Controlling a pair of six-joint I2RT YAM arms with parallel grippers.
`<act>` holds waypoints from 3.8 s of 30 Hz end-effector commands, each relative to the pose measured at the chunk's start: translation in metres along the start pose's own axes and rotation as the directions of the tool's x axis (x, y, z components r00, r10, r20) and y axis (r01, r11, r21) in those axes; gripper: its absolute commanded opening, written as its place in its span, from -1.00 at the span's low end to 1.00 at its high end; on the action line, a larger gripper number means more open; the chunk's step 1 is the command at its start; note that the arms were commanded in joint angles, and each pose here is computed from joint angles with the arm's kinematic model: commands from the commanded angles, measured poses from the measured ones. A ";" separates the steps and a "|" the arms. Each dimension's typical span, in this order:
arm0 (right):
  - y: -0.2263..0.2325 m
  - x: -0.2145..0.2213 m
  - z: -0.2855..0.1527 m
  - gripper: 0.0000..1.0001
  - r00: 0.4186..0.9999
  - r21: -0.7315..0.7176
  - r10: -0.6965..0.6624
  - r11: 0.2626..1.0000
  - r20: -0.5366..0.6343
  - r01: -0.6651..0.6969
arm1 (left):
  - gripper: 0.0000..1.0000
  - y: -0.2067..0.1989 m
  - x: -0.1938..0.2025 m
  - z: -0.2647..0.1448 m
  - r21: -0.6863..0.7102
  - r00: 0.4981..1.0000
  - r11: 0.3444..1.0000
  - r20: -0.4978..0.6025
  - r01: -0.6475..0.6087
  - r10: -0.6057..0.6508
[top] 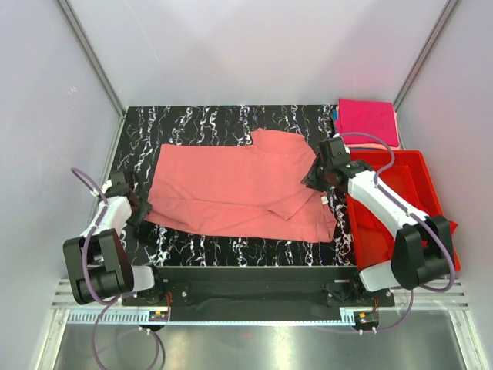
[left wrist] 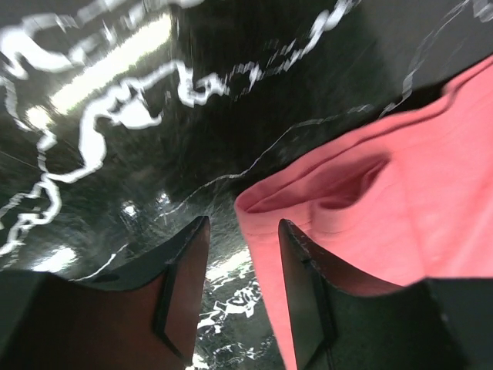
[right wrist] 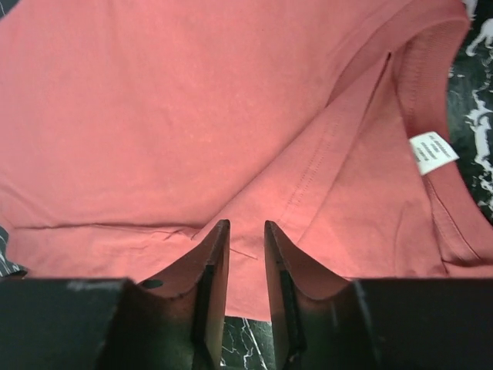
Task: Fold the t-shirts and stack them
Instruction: Fold the tshirt
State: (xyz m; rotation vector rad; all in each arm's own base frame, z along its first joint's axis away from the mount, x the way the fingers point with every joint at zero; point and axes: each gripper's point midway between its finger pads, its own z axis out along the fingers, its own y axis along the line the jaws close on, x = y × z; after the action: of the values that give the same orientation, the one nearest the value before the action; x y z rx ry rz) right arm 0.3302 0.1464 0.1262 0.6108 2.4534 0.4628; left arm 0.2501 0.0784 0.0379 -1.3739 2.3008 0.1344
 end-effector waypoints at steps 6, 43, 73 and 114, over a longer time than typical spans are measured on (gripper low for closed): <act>-0.003 0.012 0.014 -0.27 0.991 0.148 0.057 0.988 -0.119 -0.039 | -0.07 -0.010 0.003 0.011 0.044 0.999 0.998 -0.005 0.049 -0.049; -0.001 0.102 0.053 -0.22 0.951 0.133 0.276 0.957 -0.139 -0.258 | 0.03 0.037 0.016 -0.014 -0.110 0.995 0.989 0.016 0.103 -0.102; 0.017 0.101 0.059 -1.00 0.945 0.142 0.311 0.944 -0.098 -0.296 | 0.26 -0.066 -0.030 -0.047 0.303 0.992 0.945 0.038 -0.124 0.118; 0.274 0.215 0.094 -0.19 0.652 -0.806 -0.750 0.453 -0.113 0.381 | 0.08 0.033 -0.011 -0.036 -0.078 0.995 0.992 0.036 0.097 -0.095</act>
State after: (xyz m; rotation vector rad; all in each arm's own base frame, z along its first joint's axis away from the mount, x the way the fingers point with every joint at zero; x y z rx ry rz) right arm 0.3467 0.4681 0.0817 -0.4000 2.4669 1.1585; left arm 0.2385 0.0848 0.0822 -1.3725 2.2500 0.1222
